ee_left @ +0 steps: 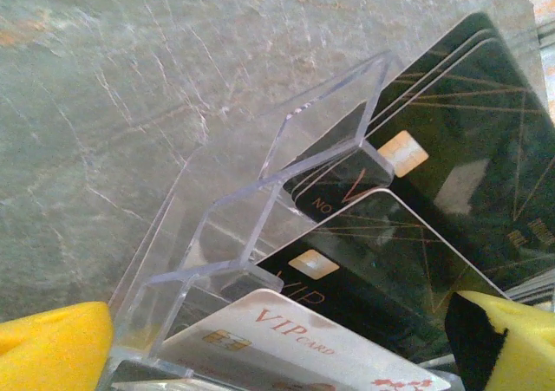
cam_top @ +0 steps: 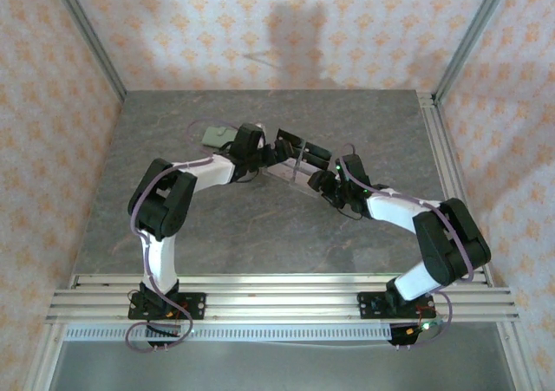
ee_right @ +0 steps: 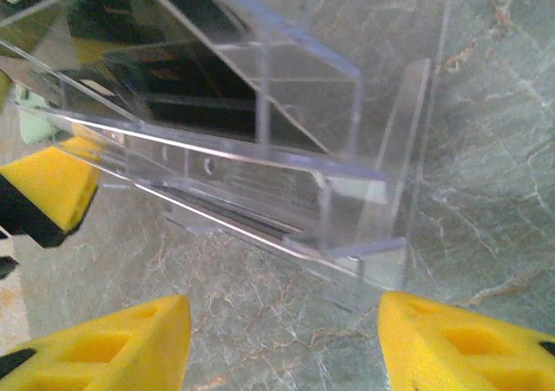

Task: Put the credit cards into the card holder
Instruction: Move the storage box to the center of the table, then pick up the card holder from the top-center of the table.

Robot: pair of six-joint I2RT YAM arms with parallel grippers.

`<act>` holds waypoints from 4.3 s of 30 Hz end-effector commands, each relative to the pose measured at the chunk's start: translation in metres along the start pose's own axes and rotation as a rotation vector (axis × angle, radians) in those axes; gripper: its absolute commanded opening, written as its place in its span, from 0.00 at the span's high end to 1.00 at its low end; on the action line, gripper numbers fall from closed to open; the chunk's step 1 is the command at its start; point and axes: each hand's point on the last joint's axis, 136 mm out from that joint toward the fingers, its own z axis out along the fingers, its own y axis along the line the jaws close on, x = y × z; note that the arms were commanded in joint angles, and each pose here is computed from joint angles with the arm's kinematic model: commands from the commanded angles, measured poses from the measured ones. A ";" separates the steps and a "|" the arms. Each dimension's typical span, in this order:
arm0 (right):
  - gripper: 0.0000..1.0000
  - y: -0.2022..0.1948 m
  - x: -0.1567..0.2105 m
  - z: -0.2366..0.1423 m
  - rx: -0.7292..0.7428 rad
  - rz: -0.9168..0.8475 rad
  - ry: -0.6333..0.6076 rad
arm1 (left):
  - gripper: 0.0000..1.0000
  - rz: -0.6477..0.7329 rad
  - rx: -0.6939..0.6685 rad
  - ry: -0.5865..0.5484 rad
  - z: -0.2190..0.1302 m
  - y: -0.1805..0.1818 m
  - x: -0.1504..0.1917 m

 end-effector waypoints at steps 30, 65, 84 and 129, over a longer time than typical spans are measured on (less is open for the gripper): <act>0.01 0.009 -0.049 -0.076 0.080 -0.152 -0.212 | 0.00 -0.003 0.074 -0.110 -0.034 -0.048 -0.045; 0.01 0.006 -0.077 -0.086 0.076 -0.234 -0.163 | 0.13 -0.666 -0.230 -0.281 -0.042 0.190 -0.129; 0.10 0.012 -0.061 -0.079 -0.013 -0.255 -0.110 | 0.58 -0.748 -0.212 -0.388 -0.032 0.216 -0.132; 0.34 0.134 0.067 -0.063 0.117 -0.803 0.052 | 1.00 -0.158 0.049 -0.124 -0.233 0.043 0.029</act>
